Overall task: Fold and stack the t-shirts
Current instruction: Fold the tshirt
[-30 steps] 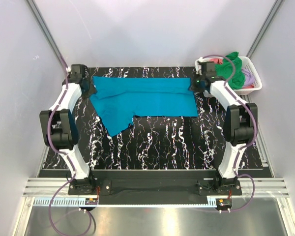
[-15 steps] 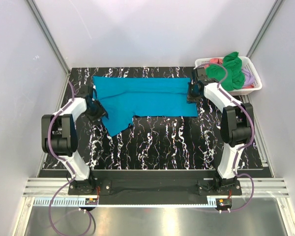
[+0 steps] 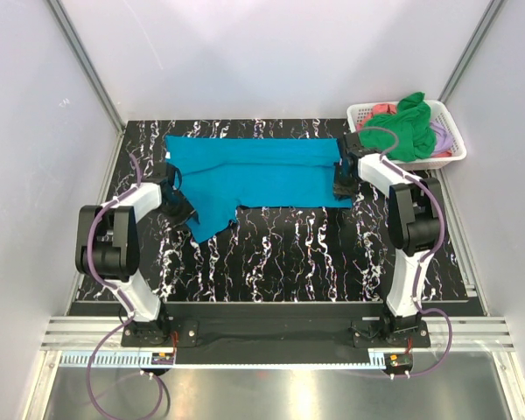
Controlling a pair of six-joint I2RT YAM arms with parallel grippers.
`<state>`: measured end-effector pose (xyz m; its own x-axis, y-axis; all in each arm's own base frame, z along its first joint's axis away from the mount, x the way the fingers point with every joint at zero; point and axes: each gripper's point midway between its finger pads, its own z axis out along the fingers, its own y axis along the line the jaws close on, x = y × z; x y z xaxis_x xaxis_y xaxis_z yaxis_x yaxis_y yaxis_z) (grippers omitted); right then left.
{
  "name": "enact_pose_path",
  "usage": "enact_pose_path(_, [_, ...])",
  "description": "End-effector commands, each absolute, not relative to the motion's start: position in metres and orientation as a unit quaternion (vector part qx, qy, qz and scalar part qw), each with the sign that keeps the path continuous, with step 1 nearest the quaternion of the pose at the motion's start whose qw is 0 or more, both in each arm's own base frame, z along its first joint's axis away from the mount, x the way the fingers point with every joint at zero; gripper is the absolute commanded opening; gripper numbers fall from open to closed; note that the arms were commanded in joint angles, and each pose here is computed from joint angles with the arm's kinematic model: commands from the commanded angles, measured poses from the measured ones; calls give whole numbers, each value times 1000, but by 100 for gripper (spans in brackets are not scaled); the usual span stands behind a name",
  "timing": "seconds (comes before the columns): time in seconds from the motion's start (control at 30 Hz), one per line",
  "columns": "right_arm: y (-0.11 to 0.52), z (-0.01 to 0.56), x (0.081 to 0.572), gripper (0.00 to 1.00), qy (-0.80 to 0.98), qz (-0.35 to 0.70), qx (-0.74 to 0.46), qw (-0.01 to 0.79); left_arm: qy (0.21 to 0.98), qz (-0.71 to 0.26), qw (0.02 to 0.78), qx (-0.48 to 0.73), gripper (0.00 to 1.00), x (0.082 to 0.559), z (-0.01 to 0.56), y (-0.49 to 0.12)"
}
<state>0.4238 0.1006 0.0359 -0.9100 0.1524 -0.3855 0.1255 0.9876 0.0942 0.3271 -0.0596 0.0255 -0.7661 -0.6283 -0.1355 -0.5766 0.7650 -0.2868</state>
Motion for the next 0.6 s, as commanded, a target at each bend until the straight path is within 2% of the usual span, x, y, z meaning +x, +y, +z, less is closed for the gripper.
enact_pose_path(0.0, [97,27,426,19,977,18,73,201,931,-113,110,-328,38,328,14,-59])
enact_pose_path(0.03, [96,26,424,19,977,17,75,198,931,-117,109,-328,28,328,13,-61])
enact_pose_path(0.17, [93,21,417,19,979,8,78,188,931,-121,104,-328,0,326,7,-64])
enact_pose_path(0.37, [86,17,393,19,983,-4,83,163,933,-97,118,-326,0,310,18,-53])
enact_pose_path(0.57, [80,23,372,19,983,-9,90,157,938,-71,104,-324,0,273,24,-44])
